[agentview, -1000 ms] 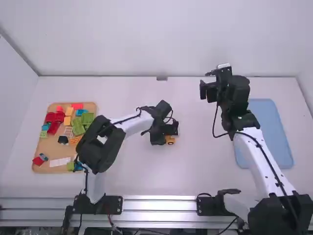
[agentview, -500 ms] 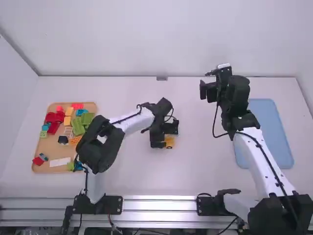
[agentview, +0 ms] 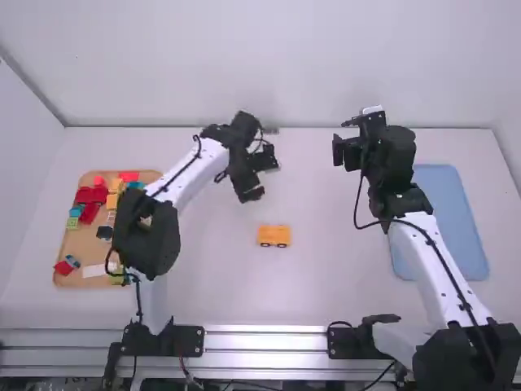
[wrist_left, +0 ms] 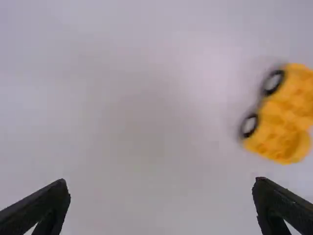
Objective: Assemble lego blocks to make yellow taxi
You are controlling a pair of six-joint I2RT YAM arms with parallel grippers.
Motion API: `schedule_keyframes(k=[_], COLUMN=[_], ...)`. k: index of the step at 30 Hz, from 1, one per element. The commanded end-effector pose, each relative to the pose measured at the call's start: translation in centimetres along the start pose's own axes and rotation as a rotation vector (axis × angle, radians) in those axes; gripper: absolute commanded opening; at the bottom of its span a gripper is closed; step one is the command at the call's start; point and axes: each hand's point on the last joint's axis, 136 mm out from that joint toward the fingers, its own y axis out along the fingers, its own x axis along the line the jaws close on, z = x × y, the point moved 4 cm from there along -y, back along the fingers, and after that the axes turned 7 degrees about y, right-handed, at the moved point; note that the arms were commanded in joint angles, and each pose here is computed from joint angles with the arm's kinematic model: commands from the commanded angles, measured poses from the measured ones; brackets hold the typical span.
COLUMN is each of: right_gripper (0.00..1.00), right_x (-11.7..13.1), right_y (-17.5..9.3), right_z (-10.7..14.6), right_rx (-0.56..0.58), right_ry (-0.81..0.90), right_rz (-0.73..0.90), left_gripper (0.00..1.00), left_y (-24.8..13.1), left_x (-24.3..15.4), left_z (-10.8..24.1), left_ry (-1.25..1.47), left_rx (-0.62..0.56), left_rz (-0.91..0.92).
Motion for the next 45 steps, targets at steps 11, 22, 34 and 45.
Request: schedule_keyframes(k=[11, 22, 34, 45], right_gripper=[0.98, 0.98, 0.98, 0.98], right_x=[0.0, 0.0, -0.1, 0.1], right_y=[-0.2, -0.2, -0.2, -0.2], right_z=[-1.7, -1.8, -1.8, -1.8], right_rx=[-0.039, -0.046, -0.046, -0.047], right_ry=[-0.002, -0.001, -0.001, -0.003], right_rz=[0.003, 0.003, 0.007, 0.001], left_gripper=[0.99, 0.99, 0.99, 0.99], left_y=[-6.6, -10.2, -14.1, -15.8], left_x=[11.3, 15.0, 10.7, 8.9], left_z=[11.6, 24.5, 40.2, 45.5], left_ry=[-0.733, -1.177, -1.762, -1.889], left_rx=[-0.024, -0.018, 0.207, 0.134], left_rz=[-0.205, -0.321, -0.430, -0.416])
